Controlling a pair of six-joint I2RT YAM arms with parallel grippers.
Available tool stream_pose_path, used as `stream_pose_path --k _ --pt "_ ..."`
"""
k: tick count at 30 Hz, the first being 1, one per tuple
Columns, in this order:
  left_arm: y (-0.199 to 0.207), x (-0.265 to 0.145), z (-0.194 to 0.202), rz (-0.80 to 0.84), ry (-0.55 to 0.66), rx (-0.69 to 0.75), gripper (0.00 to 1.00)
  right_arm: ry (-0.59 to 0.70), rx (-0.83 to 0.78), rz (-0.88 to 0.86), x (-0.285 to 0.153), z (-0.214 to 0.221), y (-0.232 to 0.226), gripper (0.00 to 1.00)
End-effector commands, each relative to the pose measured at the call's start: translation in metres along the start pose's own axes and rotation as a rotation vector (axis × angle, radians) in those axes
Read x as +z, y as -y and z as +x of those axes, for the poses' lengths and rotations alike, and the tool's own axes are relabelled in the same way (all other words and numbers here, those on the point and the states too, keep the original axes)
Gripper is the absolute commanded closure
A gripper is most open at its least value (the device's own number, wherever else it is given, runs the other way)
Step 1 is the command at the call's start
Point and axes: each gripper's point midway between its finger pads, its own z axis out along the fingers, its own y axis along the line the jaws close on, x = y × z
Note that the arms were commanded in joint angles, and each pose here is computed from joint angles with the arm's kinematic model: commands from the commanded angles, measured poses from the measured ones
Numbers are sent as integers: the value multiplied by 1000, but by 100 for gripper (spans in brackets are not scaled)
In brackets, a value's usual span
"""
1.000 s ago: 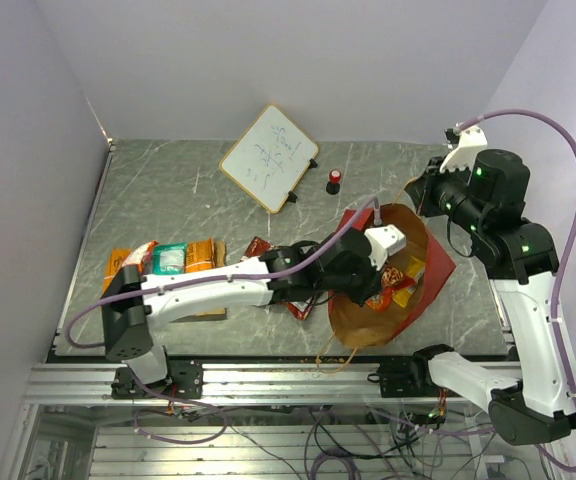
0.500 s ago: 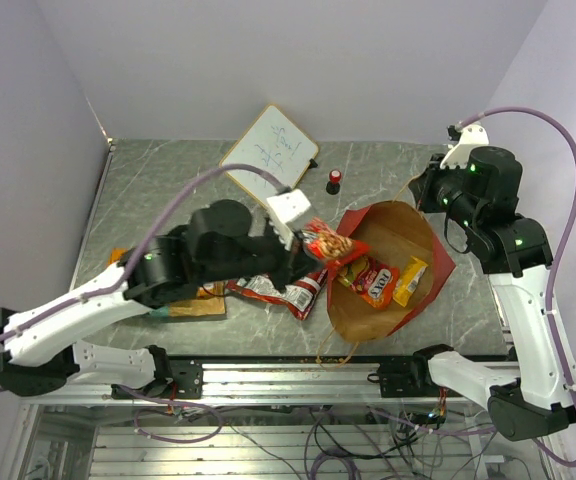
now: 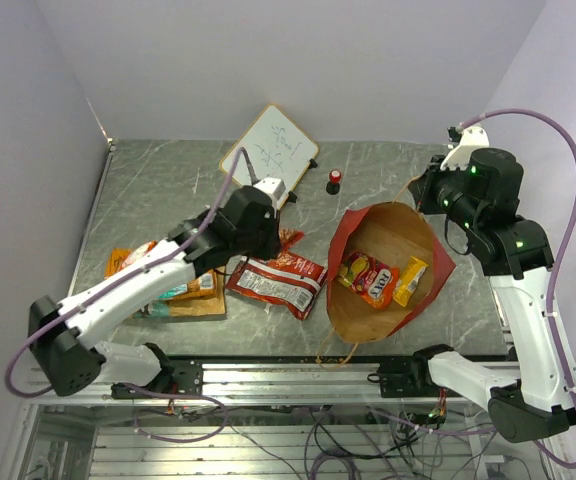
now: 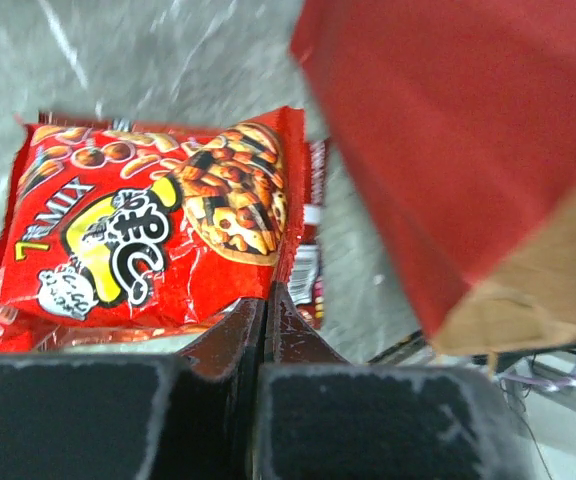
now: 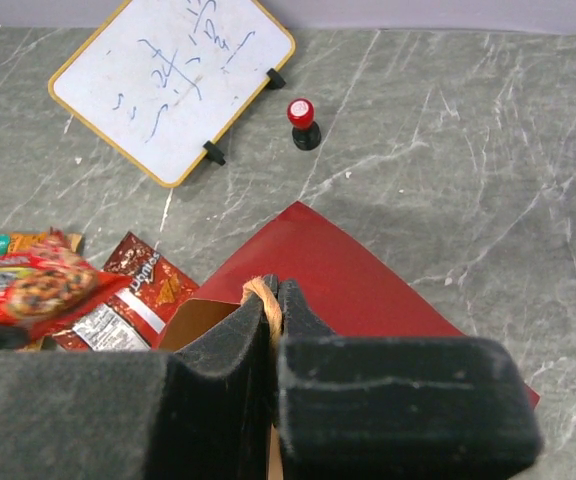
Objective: Take the snacks out of the paper bag
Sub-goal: Place the snack at the center of the board.
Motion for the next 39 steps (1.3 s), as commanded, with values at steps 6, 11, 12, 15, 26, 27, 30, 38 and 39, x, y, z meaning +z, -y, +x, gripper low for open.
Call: stream_pose_path --k 6,11,12,15,26,27,30,38,39 --pt "-63 59 42 -304 -92 -225 93 26 0 -72 -7 -5 -13 100" --pt "-73 76 48 -364 -89 -254 93 7 0 -82 -8 3 -13 100" --pt "-79 76 51 -408 -93 -281 93 6 -2 -82 -9 3 -13 100" --pt "-90 74 55 -522 -97 -380 93 2 -4 -82 -11 3 -13 100" --pt "-94 88 88 -686 -149 -724 93 -5 4 -88 -16 9 -14 100" --pt "-93 90 87 -699 -148 -744 93 -6 6 -86 -16 11 -13 100" --pt "-91 93 86 -724 -108 -879 93 -6 14 -87 -16 13 -13 100" --pt "-90 110 69 -681 57 -1131 92 -9 45 -95 -17 19 -15 100" --pt "-88 113 70 -666 42 -1154 88 -8 46 -94 -18 20 -15 100"
